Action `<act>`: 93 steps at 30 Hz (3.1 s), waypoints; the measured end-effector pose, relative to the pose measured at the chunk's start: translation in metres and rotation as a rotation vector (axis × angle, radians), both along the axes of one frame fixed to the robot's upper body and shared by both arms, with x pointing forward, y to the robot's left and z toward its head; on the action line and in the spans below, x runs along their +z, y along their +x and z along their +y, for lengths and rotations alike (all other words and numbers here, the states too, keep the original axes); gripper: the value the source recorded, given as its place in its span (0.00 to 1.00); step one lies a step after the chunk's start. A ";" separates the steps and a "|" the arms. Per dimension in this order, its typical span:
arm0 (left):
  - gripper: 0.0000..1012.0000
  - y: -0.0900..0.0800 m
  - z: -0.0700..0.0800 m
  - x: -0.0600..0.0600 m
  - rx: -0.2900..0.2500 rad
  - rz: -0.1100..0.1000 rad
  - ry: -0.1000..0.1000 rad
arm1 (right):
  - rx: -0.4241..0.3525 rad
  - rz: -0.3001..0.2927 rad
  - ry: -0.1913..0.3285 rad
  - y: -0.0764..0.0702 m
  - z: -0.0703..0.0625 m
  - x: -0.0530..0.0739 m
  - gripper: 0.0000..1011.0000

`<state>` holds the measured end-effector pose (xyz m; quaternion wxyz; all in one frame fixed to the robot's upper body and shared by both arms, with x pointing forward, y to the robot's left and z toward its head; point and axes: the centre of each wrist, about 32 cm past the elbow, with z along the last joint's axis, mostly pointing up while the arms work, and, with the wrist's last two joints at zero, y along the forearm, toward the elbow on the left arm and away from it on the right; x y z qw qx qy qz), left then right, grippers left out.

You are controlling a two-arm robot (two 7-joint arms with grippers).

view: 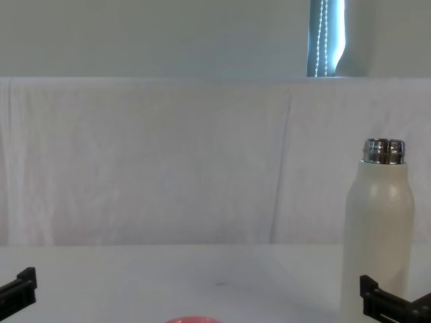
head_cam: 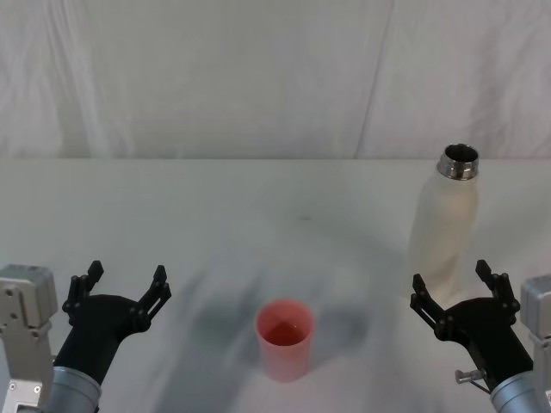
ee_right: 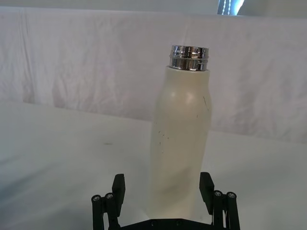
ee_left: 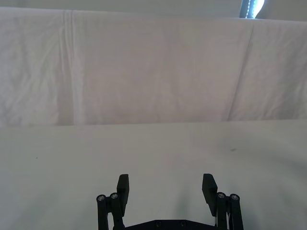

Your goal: Grasp the thermos with one hand and pour water into the cup lid.

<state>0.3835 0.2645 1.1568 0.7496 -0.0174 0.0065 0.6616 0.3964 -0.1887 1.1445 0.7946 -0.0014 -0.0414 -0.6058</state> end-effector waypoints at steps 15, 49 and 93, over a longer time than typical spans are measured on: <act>0.99 0.000 0.000 0.000 0.000 0.000 0.000 | 0.000 0.000 0.000 0.000 0.000 0.000 0.99; 0.99 0.000 0.000 0.000 0.000 0.000 0.000 | 0.000 0.000 0.000 0.000 0.000 0.000 0.99; 0.99 0.000 0.000 0.000 0.000 0.000 0.000 | 0.000 0.000 0.000 0.000 0.000 0.000 0.99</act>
